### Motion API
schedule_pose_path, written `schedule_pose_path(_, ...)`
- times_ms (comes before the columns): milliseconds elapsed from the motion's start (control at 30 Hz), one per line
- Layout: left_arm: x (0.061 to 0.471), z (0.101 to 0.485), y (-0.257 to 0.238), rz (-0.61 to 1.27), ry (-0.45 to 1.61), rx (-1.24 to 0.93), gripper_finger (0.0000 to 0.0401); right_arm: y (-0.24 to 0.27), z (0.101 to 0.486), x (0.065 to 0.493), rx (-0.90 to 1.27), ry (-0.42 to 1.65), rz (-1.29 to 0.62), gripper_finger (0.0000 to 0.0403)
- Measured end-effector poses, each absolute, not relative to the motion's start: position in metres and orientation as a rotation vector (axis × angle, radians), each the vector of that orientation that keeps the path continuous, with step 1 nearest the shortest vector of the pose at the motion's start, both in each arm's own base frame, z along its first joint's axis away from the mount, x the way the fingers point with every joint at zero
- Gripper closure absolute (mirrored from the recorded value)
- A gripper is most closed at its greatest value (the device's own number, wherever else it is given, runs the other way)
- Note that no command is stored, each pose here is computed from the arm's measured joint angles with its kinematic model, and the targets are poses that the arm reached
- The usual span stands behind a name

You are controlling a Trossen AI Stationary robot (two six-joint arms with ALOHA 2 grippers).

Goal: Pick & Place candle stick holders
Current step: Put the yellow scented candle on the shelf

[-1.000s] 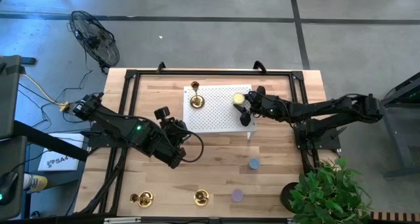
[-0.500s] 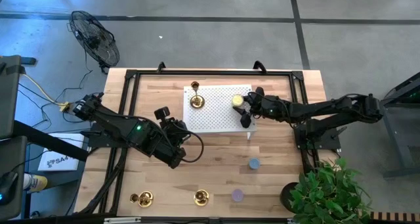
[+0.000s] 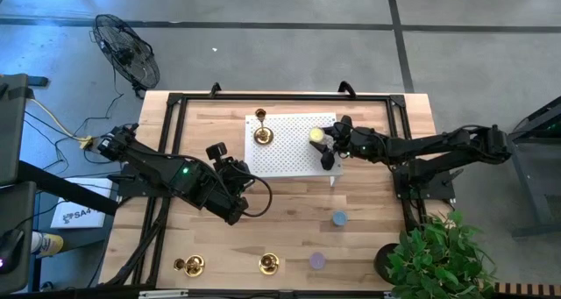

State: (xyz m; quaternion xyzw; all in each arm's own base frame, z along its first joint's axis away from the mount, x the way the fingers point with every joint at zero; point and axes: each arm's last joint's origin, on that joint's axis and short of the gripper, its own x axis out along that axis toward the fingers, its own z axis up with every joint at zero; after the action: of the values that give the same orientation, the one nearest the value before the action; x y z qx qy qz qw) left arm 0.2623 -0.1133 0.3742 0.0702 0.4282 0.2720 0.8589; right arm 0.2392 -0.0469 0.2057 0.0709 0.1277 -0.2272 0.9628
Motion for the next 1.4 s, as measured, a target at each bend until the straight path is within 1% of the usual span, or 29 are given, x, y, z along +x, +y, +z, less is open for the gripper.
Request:
schedule_pose_path(333, 0.262, 0.374, -0.113, 0.571, 0.900, 0.147, 0.0264, -0.047, 0.205, 0.239, 0.162, 0.265, -0.458, 0.0144)
schedule_pose_path(767, 0.262, 0.374, -0.113, 0.571, 0.899, 0.147, 0.0264, -0.038, 0.200, 0.238, 0.139, 0.309, -0.550, 0.0114)
schedule_pose_path(1233, 0.262, 0.374, -0.113, 0.572, 0.897, 0.143, 0.0264, -0.021, 0.200, 0.240, 0.113, 0.321, -0.462, 0.0111)
schedule_pose_path(1400, 0.262, 0.374, -0.113, 0.572, 0.897, 0.143, 0.0264, -0.016, 0.200, 0.240, 0.084, 0.320, -0.488, 0.0111)
